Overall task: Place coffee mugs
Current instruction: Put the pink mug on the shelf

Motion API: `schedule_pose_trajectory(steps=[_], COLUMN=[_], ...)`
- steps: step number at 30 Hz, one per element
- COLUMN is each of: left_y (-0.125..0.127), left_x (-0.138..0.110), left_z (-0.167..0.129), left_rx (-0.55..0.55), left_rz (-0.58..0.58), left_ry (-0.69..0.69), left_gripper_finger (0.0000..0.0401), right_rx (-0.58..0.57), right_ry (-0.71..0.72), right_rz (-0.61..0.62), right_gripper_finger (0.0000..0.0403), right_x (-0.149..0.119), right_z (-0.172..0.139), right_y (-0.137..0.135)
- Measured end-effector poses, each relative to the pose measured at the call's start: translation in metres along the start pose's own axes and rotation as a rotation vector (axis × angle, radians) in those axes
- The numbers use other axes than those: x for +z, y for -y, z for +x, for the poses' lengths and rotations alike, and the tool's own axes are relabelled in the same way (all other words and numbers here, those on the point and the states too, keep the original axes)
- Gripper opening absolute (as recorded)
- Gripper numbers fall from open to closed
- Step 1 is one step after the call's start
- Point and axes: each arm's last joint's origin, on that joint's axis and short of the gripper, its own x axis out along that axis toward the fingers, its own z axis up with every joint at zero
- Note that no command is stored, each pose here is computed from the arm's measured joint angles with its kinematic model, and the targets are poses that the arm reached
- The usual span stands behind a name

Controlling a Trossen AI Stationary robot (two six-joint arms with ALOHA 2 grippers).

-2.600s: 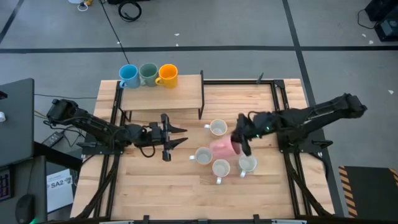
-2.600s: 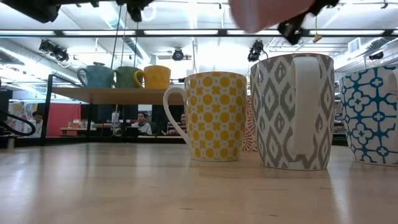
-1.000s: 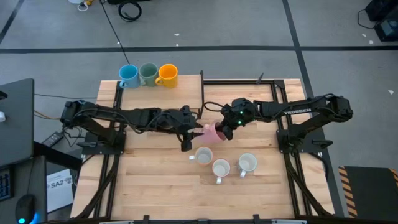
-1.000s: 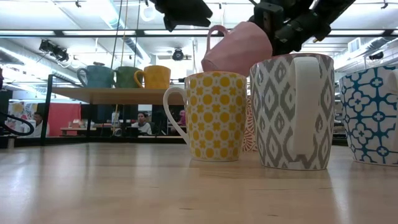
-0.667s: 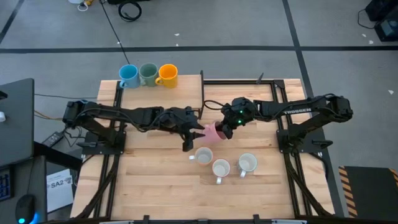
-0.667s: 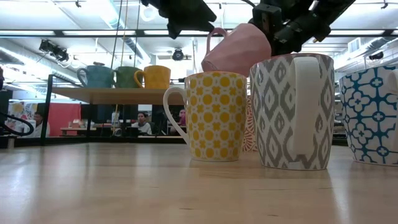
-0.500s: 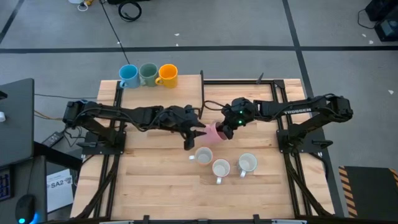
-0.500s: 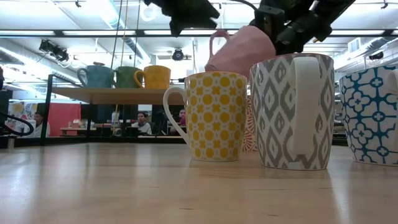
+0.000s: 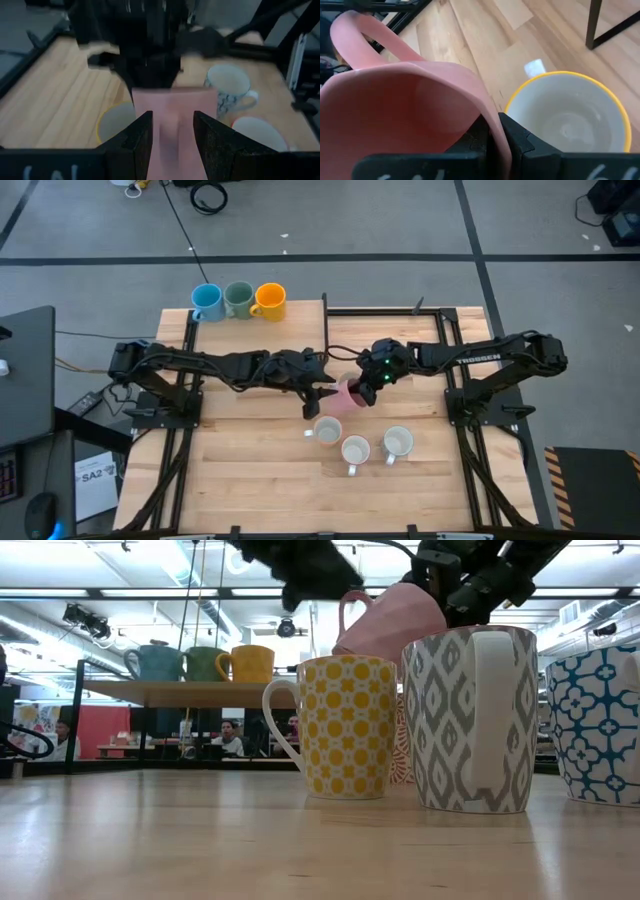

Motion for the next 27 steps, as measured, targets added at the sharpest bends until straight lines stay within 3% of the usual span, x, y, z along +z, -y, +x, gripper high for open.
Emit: schedule_pose_trajectory(steps=[13,27], left_y=[-0.0013,-0.0056], left_x=[-0.0082,-0.0077], left_z=[0.0085,0.0088], left_rx=[0.008,-0.030], left_rz=[0.009,-0.004], left_ry=[-0.051,-0.056], left_gripper_finger=[0.0136,0.0059], right_rx=[0.006,0.013], right_ry=[-0.007,-0.007], right_rz=[-0.007,-0.009], right_gripper_finger=[0.0034,0.0034], right_x=[-0.0006,-0.0003], right_z=[0.0002,0.0002], right_y=[-0.0004,-0.0007])
